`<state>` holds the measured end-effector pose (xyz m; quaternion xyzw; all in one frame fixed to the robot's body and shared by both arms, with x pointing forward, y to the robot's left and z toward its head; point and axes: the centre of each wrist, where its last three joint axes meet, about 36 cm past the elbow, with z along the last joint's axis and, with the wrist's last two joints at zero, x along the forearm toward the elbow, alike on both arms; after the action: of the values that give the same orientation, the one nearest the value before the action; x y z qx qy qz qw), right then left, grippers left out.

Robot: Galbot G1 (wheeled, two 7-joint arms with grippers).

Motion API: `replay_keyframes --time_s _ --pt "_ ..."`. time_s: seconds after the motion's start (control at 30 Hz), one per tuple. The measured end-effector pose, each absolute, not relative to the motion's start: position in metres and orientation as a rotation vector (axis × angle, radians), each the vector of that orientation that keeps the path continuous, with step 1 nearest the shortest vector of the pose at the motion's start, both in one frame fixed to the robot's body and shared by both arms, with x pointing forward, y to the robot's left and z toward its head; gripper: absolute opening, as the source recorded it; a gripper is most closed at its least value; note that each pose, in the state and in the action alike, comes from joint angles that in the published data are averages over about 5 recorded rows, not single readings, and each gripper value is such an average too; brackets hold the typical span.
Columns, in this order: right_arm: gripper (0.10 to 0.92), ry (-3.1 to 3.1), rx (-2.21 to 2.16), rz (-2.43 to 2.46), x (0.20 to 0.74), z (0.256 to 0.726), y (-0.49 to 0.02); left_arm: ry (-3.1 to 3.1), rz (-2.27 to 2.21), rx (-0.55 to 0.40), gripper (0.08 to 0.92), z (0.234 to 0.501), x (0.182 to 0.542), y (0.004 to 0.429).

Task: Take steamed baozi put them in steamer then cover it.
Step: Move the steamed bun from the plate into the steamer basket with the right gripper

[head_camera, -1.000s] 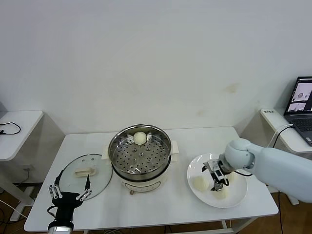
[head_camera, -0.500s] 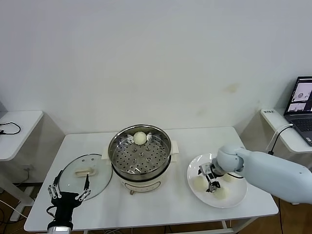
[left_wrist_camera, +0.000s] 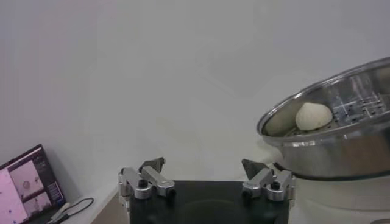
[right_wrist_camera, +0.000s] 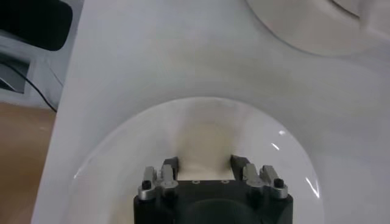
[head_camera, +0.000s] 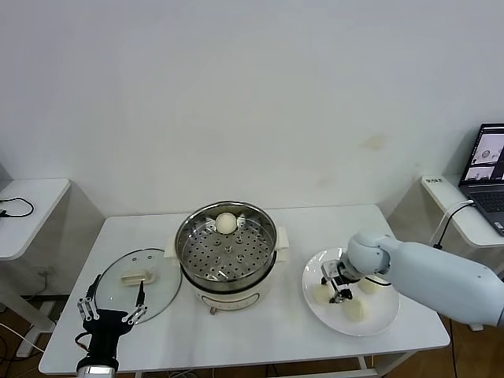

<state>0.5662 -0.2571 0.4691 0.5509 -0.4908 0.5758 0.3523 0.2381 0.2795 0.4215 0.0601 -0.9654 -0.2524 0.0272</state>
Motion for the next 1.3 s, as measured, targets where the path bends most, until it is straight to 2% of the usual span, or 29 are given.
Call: replay_keyframes --time_s 0.2,0.43,0.67,0.8,1.03,1.3 --pt "0.543 -1.287 1.413 1.496 0.577 0.505 -0.26 -2.99 -0.781 0.18 0.823 0.424 0.239 0.278" --pt "0.55 -1.359 1.4 1.532 0.597 0.576 -0.249 -2.999 -0.788 0.17 0.823 0.427 0.24 0.278" --pt "0.551 -1.457 1.379 1.602 0.614 0.66 -0.218 -3.006 -0.78 0.169 0.823 0.429 0.241 0.278" --pt "0.553 -1.496 1.383 1.625 0.618 0.692 -0.19 -3.005 -0.782 0.173 0.823 0.429 0.242 0.28" --pt "0.56 -1.528 1.438 1.618 0.62 0.712 -0.127 -3.001 -0.788 0.188 0.823 0.43 0.242 0.284" --pt "0.56 -1.527 1.486 1.588 0.622 0.697 -0.054 -2.999 -0.795 0.205 0.823 0.431 0.243 0.289"
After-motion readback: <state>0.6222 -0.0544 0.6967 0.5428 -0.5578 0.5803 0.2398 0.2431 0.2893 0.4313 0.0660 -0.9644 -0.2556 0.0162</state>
